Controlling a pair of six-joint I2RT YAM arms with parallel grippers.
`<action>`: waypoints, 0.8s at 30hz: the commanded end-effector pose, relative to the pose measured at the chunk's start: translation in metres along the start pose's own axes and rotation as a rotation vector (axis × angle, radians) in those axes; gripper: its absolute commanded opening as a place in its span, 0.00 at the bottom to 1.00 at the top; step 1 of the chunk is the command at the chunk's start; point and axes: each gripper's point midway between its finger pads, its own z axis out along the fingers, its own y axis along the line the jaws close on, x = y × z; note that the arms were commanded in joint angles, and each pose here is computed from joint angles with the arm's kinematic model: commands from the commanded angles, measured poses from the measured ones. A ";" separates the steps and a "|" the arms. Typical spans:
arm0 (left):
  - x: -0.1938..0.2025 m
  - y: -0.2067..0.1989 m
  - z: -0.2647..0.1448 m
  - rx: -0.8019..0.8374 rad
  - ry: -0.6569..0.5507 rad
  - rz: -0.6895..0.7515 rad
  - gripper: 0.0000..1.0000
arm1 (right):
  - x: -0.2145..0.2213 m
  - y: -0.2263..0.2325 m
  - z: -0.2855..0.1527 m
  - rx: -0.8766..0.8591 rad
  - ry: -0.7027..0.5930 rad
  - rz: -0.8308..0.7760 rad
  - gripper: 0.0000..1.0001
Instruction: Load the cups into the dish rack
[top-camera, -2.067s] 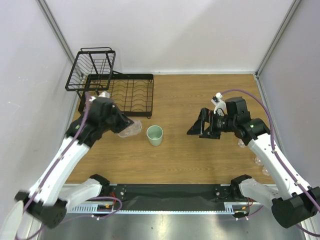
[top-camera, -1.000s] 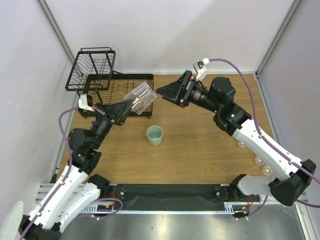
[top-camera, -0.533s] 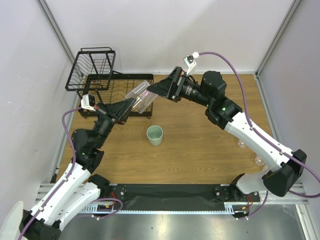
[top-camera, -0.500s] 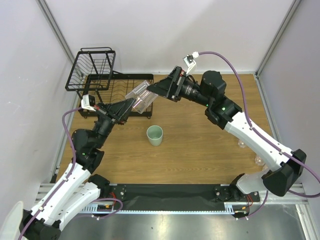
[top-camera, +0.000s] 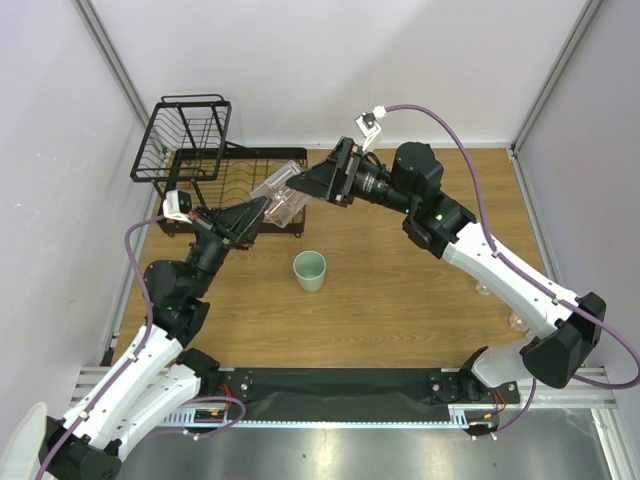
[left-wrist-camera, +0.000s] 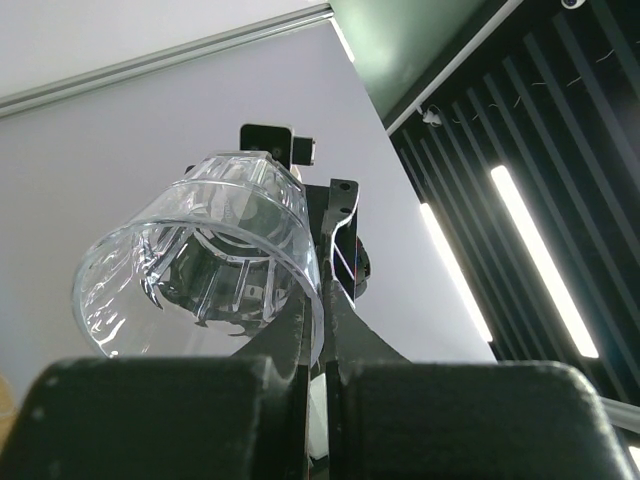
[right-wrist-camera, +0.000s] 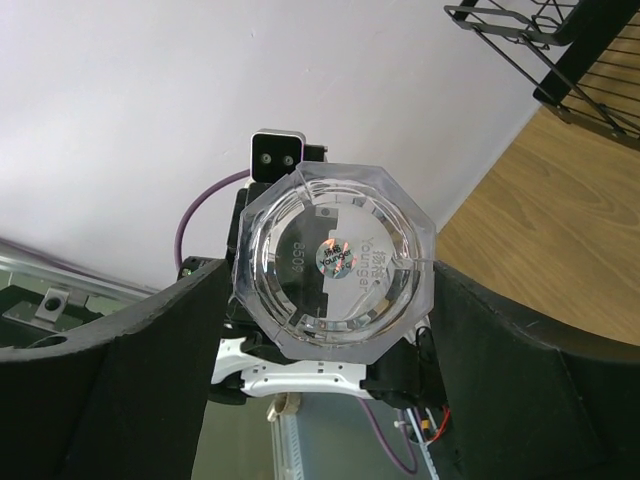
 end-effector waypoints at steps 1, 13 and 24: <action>0.003 -0.026 -0.003 0.099 0.014 -0.012 0.00 | -0.014 0.030 0.000 -0.079 -0.039 -0.059 0.82; 0.010 0.012 -0.022 -0.041 0.043 -0.033 0.42 | -0.011 0.018 0.011 -0.044 0.005 -0.130 0.00; -0.002 0.089 -0.087 -0.431 0.006 0.208 0.95 | -0.018 -0.034 0.018 0.161 -0.010 -0.308 0.00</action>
